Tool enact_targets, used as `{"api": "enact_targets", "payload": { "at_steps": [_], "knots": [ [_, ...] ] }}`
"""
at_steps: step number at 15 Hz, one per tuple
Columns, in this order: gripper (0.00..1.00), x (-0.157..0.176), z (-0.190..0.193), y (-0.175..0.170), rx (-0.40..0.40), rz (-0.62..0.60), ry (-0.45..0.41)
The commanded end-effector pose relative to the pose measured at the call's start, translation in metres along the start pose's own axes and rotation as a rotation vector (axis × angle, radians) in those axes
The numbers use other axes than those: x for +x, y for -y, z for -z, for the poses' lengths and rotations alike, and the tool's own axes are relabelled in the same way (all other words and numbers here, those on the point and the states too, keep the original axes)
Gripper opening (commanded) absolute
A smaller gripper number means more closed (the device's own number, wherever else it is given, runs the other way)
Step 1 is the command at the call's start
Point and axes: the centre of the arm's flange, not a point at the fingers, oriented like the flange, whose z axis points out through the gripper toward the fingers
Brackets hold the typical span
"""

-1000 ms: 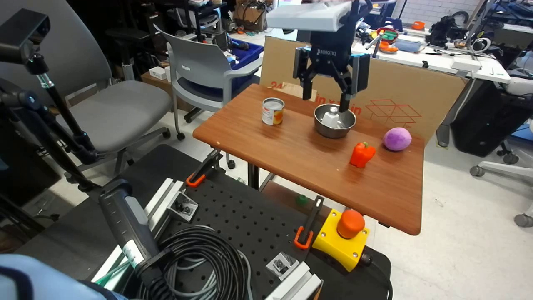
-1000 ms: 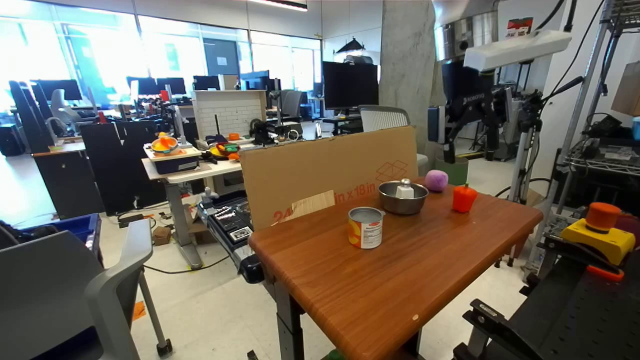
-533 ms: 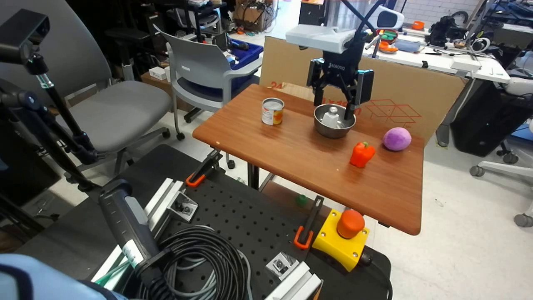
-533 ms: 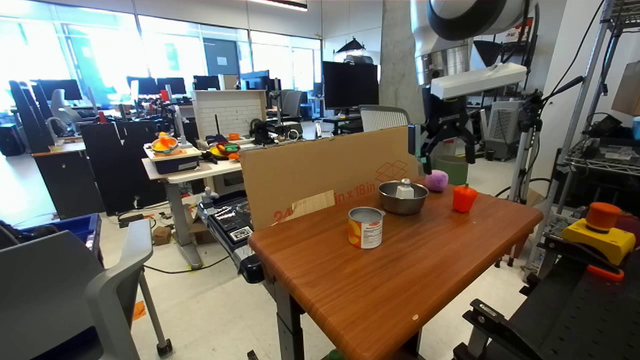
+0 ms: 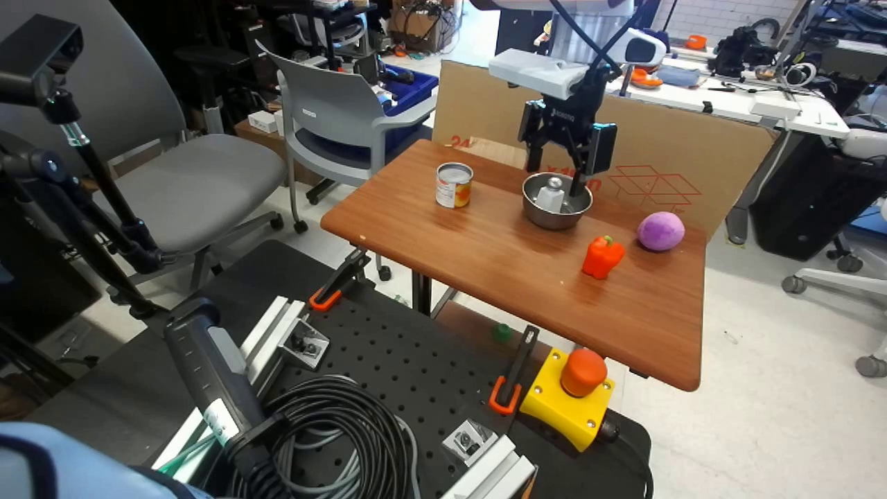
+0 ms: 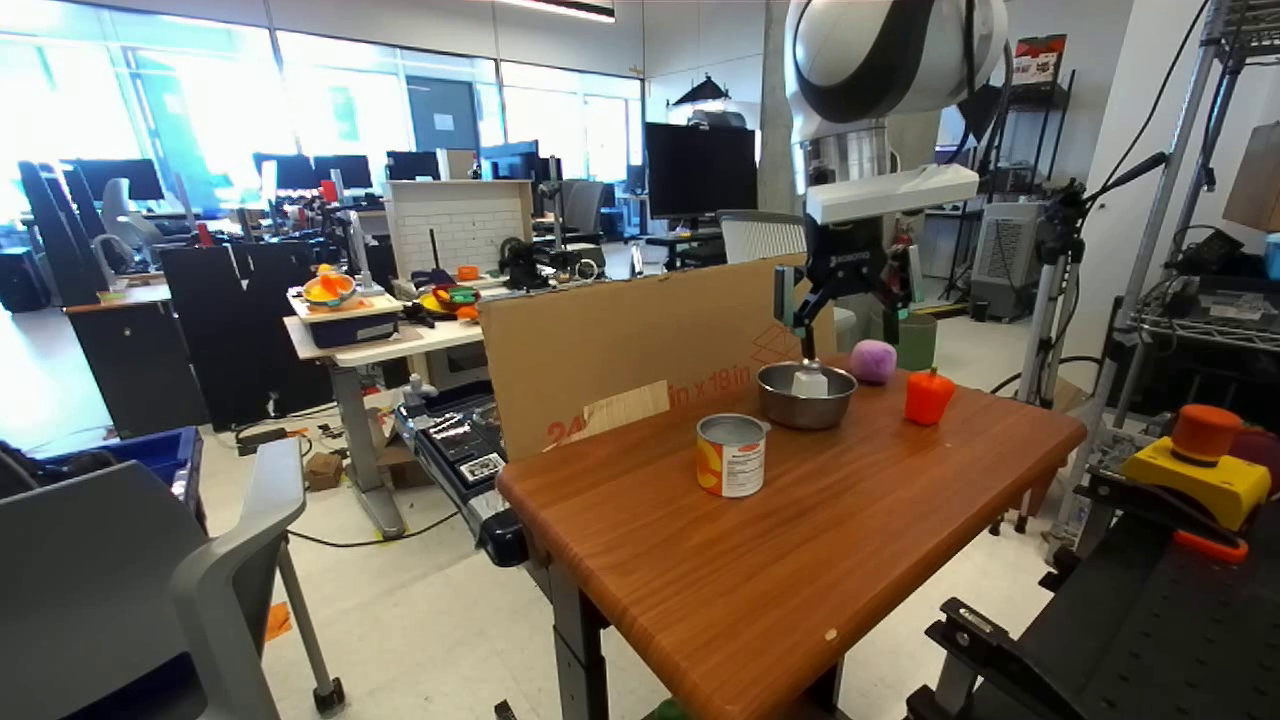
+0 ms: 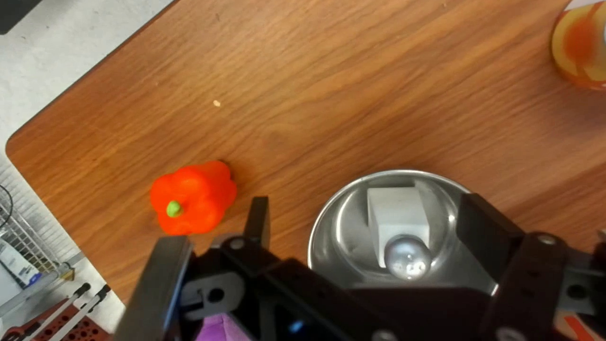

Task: Take the salt cellar out of the silver pot

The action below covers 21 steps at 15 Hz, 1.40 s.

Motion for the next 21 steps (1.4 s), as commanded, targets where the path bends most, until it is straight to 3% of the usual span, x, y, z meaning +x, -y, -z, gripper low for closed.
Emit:
{"api": "enact_targets", "payload": {
  "at_steps": [1,10,11,12,19,21],
  "knots": [
    [1.0,0.018,-0.012,0.01,0.002,0.002,0.004],
    [1.0,0.03,-0.017,0.022,0.031,0.015,-0.002],
    [0.75,0.032,-0.017,0.023,0.029,0.016,-0.008],
    [0.74,0.034,-0.018,0.023,0.025,0.017,-0.013],
    [0.19,0.039,-0.03,0.023,-0.006,0.04,-0.021],
    [0.07,0.036,-0.023,0.025,-0.007,0.054,-0.024]
  ]
}}
